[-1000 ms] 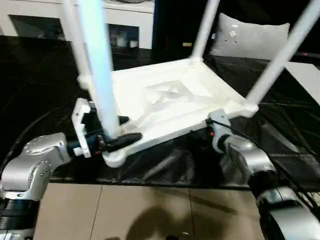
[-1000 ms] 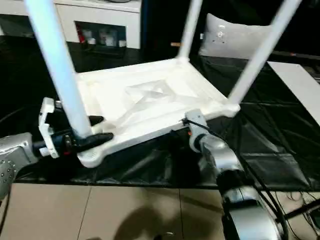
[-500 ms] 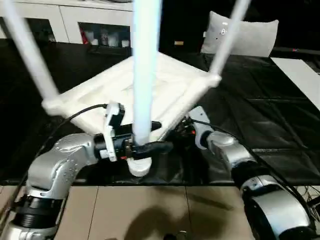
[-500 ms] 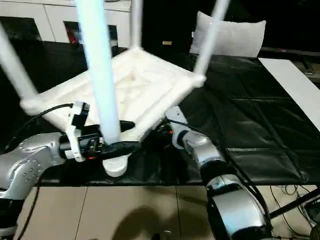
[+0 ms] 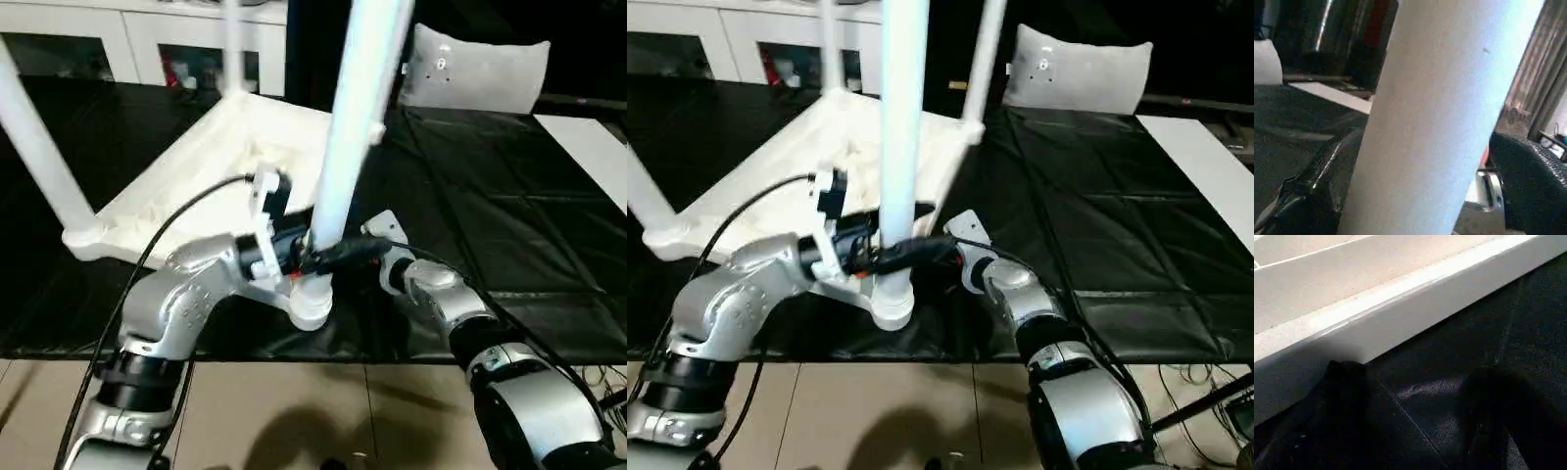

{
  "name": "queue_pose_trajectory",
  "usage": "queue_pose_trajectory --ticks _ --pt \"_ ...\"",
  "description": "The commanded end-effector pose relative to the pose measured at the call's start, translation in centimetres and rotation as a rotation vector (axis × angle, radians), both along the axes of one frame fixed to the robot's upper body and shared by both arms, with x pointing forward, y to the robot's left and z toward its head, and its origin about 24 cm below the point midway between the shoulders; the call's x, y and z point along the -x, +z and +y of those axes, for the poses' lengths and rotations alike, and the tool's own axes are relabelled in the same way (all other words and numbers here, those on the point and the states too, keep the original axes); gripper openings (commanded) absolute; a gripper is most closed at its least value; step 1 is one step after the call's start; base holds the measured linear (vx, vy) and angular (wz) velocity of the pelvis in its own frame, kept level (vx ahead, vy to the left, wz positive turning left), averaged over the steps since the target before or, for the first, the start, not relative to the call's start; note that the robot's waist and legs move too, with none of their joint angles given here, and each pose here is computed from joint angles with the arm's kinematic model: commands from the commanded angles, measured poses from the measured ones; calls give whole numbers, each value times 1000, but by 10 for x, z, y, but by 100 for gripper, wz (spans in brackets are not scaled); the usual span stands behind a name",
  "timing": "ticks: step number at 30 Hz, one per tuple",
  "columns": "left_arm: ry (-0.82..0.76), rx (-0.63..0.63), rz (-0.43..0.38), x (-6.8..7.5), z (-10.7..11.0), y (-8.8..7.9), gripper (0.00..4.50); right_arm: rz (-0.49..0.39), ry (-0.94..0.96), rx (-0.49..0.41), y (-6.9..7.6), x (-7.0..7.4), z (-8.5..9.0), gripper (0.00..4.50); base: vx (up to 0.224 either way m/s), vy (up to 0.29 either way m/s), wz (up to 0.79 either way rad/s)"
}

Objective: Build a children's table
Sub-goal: Rotate table base

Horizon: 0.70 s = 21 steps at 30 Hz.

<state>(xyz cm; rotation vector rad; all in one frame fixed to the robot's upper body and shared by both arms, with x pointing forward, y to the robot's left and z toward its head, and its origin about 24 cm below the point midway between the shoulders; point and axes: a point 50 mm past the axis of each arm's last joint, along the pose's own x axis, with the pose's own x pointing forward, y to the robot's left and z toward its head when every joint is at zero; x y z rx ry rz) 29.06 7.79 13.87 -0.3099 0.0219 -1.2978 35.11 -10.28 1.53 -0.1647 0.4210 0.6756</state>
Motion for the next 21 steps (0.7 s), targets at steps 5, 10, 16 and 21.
queue_pose_trajectory --ticks 5,10,16,21 --pt "-64 1 -37 2 -32 5 447 -21 83 -44 4 2 25 450 0 0 0" --pt "-117 -4 -34 10 -38 1 447 -17 78 -50 3 3 24 450 0 0 0" --pt "-110 0 -51 7 -40 3 447 -12 64 -49 -1 4 20 450 0 0 0" --pt "-40 -8 -84 0 -38 4 447 -27 28 -56 1 2 14 450 0 0 0"
